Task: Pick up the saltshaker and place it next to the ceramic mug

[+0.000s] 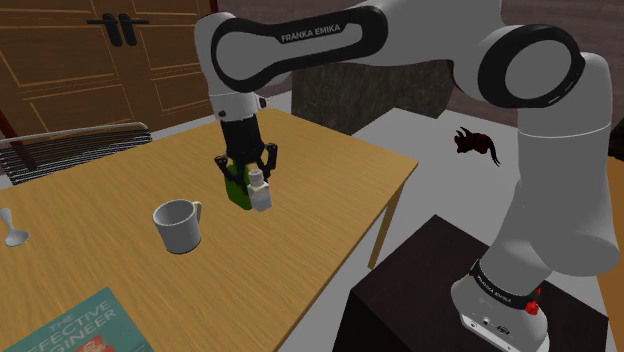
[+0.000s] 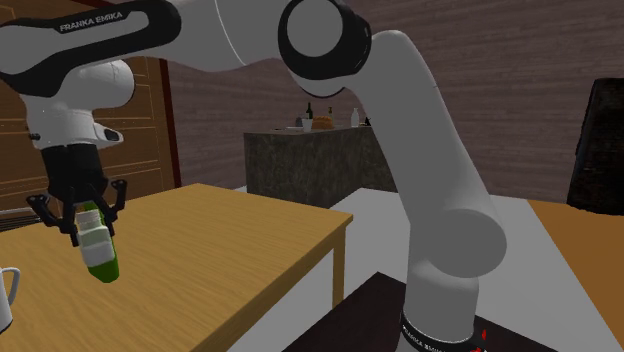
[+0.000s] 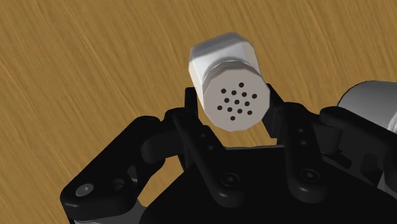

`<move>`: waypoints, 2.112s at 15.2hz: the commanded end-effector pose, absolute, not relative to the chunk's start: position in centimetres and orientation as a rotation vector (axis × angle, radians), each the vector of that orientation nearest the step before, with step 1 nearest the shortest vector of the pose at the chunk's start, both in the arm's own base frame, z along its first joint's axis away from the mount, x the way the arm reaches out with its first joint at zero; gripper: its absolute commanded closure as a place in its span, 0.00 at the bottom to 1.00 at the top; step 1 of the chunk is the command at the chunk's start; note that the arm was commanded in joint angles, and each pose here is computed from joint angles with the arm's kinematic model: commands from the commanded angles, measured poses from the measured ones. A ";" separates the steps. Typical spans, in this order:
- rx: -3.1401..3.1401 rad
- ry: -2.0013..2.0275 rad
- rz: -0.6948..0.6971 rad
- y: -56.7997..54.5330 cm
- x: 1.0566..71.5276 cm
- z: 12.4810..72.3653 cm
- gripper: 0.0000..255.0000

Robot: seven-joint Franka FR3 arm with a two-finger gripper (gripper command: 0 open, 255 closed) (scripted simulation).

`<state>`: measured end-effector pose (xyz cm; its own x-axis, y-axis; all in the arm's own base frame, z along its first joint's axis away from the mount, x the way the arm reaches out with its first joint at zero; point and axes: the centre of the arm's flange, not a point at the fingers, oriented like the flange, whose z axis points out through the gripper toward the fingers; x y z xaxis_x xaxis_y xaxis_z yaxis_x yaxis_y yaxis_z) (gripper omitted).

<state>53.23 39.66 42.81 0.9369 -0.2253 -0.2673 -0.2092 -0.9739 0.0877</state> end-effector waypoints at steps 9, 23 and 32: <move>3.035 -0.341 -0.429 39.7 53.1 37.5 1.00; 3.035 -0.341 -0.429 39.7 53.1 33.5 1.00; 3.035 -0.341 -0.429 39.8 53.5 34.8 0.00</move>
